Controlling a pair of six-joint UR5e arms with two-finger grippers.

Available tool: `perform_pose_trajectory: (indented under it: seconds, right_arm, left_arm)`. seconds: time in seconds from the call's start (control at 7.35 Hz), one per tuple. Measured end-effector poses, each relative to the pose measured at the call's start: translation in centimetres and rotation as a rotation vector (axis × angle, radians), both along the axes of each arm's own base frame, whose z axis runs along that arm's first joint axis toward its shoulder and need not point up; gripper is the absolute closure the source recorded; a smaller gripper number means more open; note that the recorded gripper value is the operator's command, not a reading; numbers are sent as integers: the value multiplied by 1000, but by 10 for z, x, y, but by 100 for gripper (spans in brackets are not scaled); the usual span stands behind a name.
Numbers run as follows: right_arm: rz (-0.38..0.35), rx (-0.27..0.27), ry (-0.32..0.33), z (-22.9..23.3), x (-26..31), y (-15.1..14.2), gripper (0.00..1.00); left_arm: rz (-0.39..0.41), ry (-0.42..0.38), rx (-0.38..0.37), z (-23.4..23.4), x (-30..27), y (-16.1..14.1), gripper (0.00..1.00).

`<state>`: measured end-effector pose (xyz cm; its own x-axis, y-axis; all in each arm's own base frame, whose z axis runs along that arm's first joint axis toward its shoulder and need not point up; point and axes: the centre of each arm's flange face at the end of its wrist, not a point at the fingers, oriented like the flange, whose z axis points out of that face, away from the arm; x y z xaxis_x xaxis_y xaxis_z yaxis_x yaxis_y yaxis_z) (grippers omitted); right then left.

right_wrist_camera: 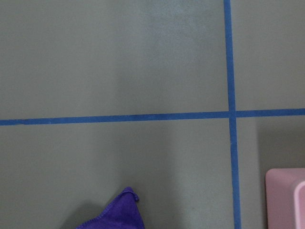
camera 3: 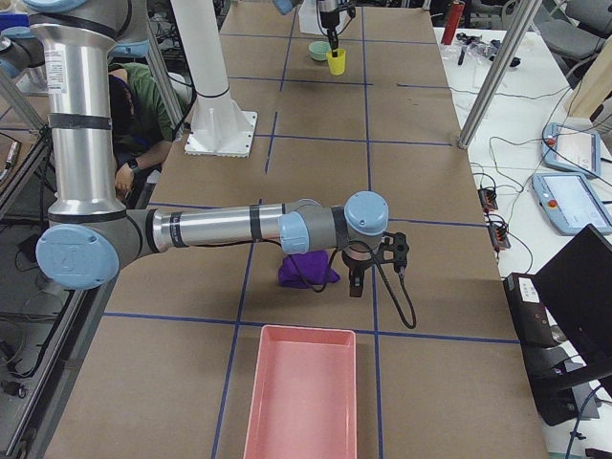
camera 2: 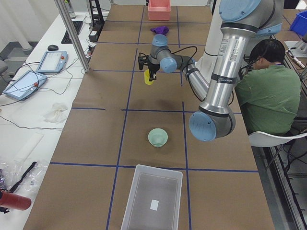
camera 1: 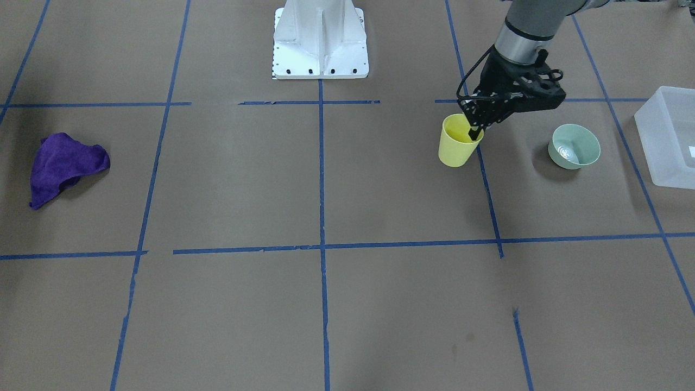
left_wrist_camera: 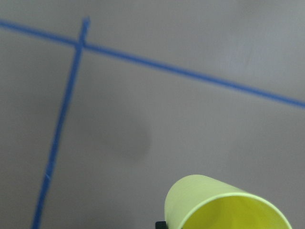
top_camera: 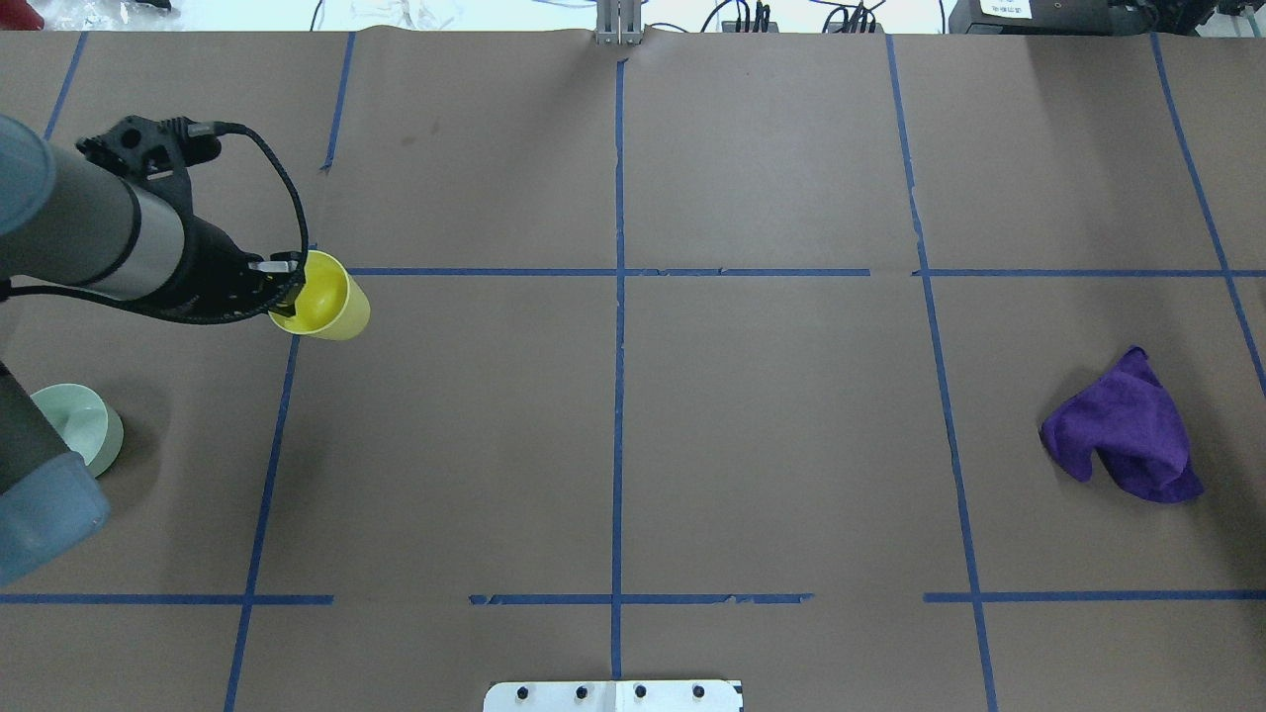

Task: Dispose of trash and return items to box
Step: 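Lift the yellow cup with the left gripper while the right reaches for the cloth, then drop the cup into the clear bin while the right gripper lifts the purple cloth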

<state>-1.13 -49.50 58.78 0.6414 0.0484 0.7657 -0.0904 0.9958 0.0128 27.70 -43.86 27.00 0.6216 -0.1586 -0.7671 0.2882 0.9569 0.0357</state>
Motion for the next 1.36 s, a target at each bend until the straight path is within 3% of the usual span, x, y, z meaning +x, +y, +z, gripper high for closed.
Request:
perform_pose_trajectory:
  seconds: [0.41, 0.68, 0.95, 1.09, 1.22, 1.36]
  right_arm:
    - [52, -6, -7, -3, -79, 56, 0]
    - [30, -30, 38, -5, -124, 80, 0]
    - [-16, -61, 56, -7, -164, 102, 0]
    - [-30, -65, 78, -7, -182, 113, 14]
    - [-38, -62, 99, -6, -194, 121, 73]
    - [-43, -59, 115, -5, -201, 125, 100]
  left_arm:
    - [37, -153, 156, 24, -95, -41, 100]
    - [136, -225, 226, 63, -160, -63, 100]
    - [197, -246, 256, 89, -199, -79, 100]
    - [207, -259, 266, 97, -212, -84, 100]
    - [219, -279, 278, 108, -228, -91, 100]
    - [234, -298, 285, 120, -242, -97, 100]
